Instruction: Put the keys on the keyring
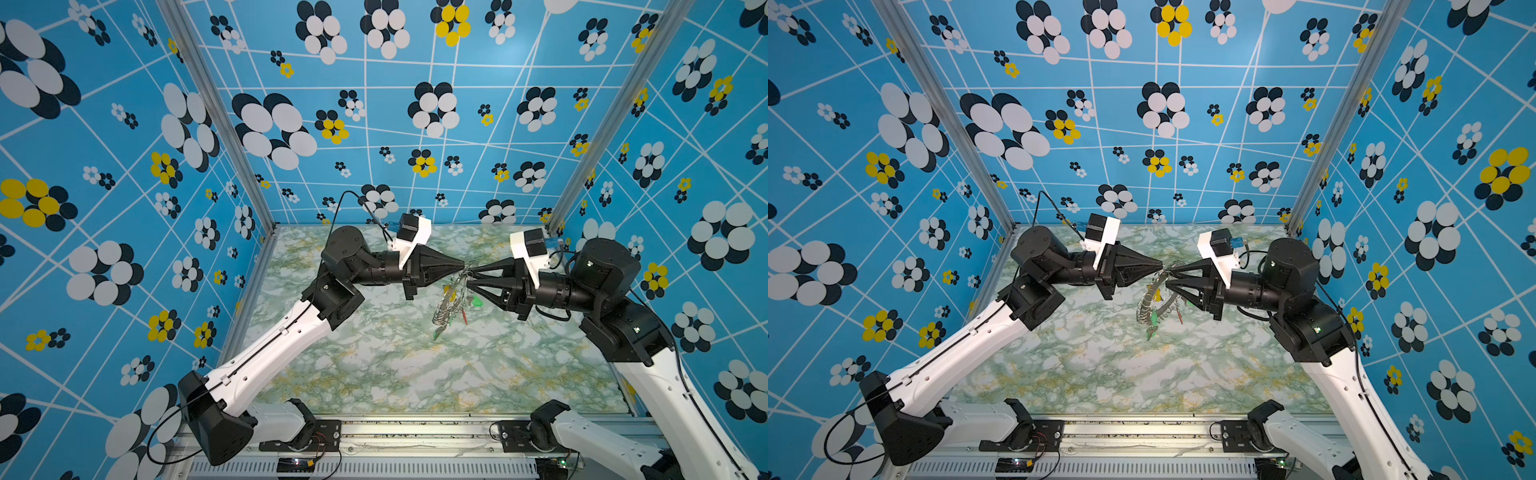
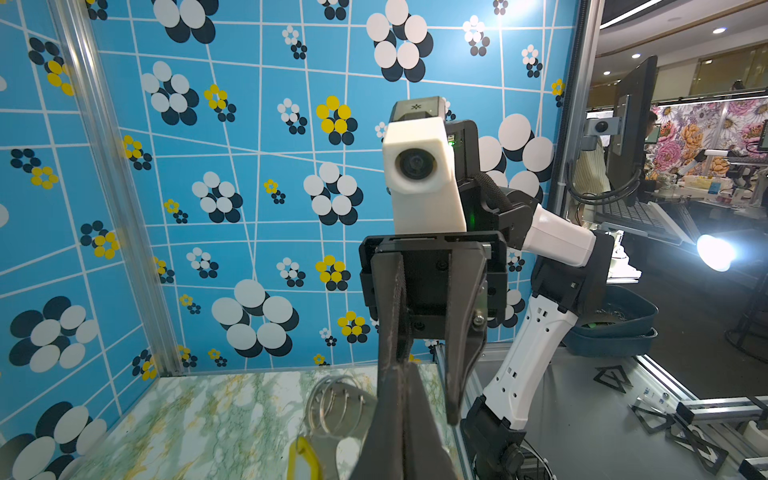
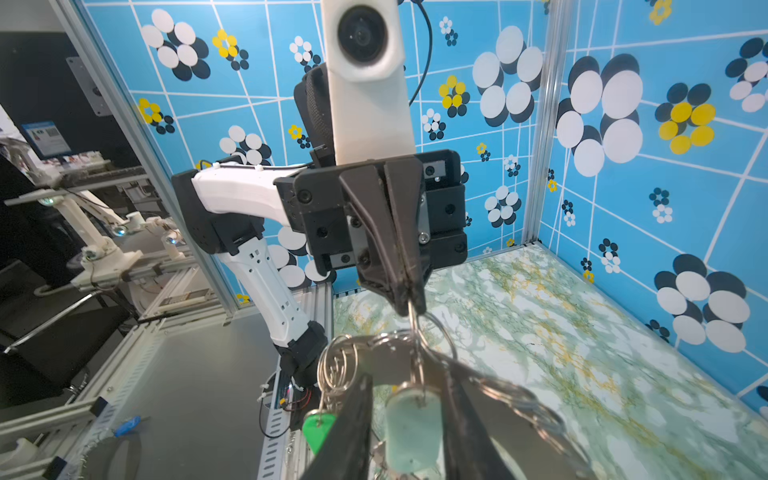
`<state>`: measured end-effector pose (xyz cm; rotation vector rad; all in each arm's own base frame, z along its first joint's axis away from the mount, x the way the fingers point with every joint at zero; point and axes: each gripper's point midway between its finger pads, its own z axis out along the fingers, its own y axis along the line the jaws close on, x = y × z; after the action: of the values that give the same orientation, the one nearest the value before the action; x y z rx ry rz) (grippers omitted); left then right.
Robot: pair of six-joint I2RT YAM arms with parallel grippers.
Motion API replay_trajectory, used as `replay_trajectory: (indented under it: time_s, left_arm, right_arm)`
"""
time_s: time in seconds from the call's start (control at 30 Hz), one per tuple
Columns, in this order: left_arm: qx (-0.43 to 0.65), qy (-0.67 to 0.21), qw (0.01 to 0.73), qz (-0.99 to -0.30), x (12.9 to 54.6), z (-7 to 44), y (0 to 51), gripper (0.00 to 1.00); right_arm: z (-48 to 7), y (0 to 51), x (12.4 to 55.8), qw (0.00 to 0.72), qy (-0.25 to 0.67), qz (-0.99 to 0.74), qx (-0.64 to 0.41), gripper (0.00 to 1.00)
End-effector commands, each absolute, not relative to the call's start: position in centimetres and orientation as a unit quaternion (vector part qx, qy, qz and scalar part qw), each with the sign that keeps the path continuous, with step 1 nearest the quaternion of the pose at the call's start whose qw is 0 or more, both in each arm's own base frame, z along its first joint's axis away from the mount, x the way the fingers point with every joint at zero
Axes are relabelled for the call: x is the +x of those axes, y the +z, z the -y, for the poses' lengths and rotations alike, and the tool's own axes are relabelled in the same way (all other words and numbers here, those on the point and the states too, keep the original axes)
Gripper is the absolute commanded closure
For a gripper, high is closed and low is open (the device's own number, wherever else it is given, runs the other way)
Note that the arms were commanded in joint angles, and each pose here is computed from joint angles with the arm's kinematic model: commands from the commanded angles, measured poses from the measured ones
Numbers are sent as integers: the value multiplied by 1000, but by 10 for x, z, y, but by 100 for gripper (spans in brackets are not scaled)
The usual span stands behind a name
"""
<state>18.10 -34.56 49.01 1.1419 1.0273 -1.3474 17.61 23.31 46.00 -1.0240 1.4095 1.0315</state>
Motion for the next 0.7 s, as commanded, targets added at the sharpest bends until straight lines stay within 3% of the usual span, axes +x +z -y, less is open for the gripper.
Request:
replay_trajectory:
  time_s: [0.0, 0.07, 0.17, 0.67]
  left_arm:
    - [479, -562, 546, -397, 168, 336, 509, 100]
    - [478, -561, 549, -395, 168, 335, 510, 100]
    - [474, -558, 556, -393, 169, 334, 511, 100]
    - [454, -560, 581, -378, 175, 333, 523, 100]
  right_arm:
    - [-233, 464, 180, 540, 431, -584, -426, 83]
    - [-233, 464, 179, 539, 432, -585, -425, 93]
    - [-233, 463, 177, 535, 434, -587, -425, 99]
    - [-246, 446, 181, 490, 498, -588, -407, 98]
